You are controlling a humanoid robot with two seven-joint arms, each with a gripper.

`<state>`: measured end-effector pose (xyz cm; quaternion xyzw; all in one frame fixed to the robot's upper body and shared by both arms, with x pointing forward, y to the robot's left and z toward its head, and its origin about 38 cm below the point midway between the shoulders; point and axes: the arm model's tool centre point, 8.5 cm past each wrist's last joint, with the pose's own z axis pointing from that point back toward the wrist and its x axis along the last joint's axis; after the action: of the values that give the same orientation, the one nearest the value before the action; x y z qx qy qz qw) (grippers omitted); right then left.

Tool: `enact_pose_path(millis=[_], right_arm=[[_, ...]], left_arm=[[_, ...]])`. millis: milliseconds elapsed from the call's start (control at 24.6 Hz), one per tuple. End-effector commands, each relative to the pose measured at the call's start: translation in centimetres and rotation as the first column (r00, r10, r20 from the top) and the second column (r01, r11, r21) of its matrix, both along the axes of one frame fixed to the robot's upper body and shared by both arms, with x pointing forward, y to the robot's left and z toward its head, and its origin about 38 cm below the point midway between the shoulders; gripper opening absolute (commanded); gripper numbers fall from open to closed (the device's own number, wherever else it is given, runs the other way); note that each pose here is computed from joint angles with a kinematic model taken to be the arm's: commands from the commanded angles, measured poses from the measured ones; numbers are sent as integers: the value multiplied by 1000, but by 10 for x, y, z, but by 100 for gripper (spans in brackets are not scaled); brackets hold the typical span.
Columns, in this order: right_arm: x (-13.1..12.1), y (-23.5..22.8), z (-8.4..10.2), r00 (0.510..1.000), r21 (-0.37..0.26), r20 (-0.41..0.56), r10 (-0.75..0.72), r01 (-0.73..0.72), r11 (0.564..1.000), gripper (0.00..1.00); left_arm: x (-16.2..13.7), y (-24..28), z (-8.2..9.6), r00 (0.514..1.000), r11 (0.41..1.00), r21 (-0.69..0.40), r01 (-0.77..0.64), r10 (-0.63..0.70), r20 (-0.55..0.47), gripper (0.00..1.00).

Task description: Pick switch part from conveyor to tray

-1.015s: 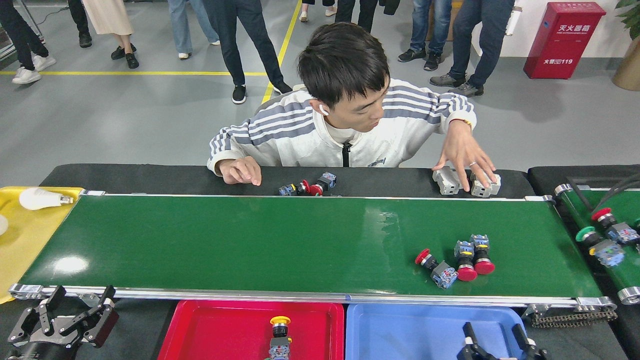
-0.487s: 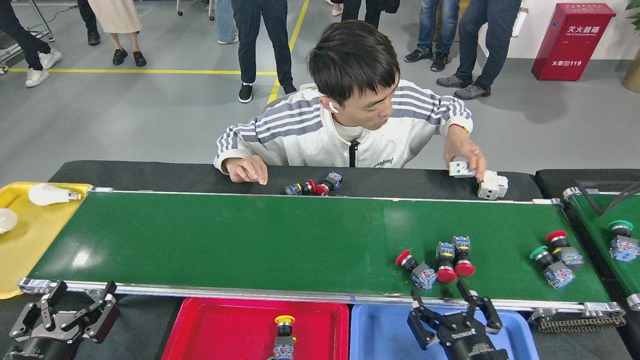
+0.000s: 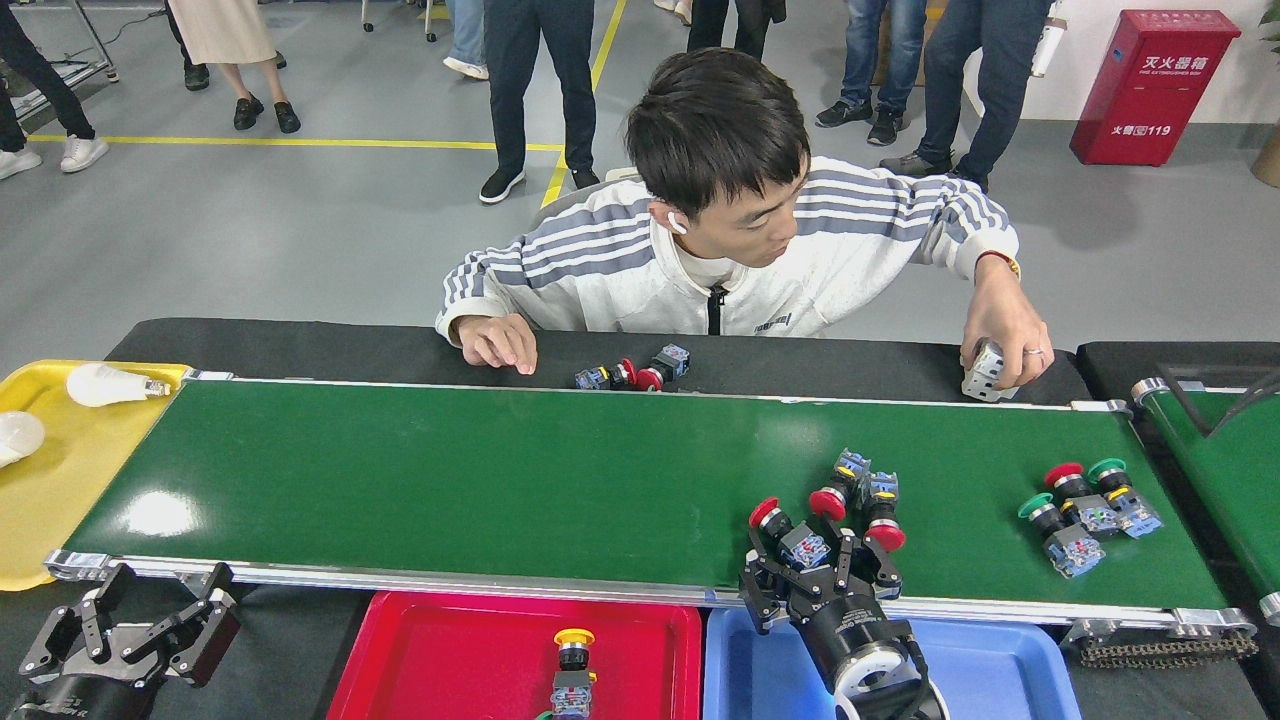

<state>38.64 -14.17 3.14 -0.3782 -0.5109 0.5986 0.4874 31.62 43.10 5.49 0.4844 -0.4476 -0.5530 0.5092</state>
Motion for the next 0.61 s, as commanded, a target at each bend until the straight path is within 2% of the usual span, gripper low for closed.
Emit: enact_pose_path(millis=[0,81,203,284,366,406,447,487,569], right_arm=[[4,-8,6,1000,-12,21,3,-3,1000,12],[1,-8,8,999,-11,34,22,-21,1000,5],[-8,-1,19,992,5,84,90,-91,996,2],[-28,10,27,976,23,112,184,-188,982,2],[-54,24,34,934,40,142,329,-337,941,4],[-66,31,34,904,43,146,401,-411,911,13],[-78,41,36,862,50,154,483,-495,868,52],[-85,49,36,828,62,160,538,-552,832,100],[-93,66,38,785,85,176,595,-614,785,100]], left_arm=[[4,5,12,1000,1000,20,3,-3,30,100],[4,6,13,999,1000,20,0,-1,34,100],[3,7,12,1000,1000,19,-4,3,30,100],[4,7,12,999,1000,20,-3,3,32,100],[5,8,14,999,1000,18,-8,7,37,100],[5,8,13,999,1000,18,-8,8,35,100],[4,8,12,999,1000,17,-11,10,33,100],[3,9,12,1000,1000,20,-9,9,29,100],[3,8,11,1000,1000,20,-8,7,28,100]])
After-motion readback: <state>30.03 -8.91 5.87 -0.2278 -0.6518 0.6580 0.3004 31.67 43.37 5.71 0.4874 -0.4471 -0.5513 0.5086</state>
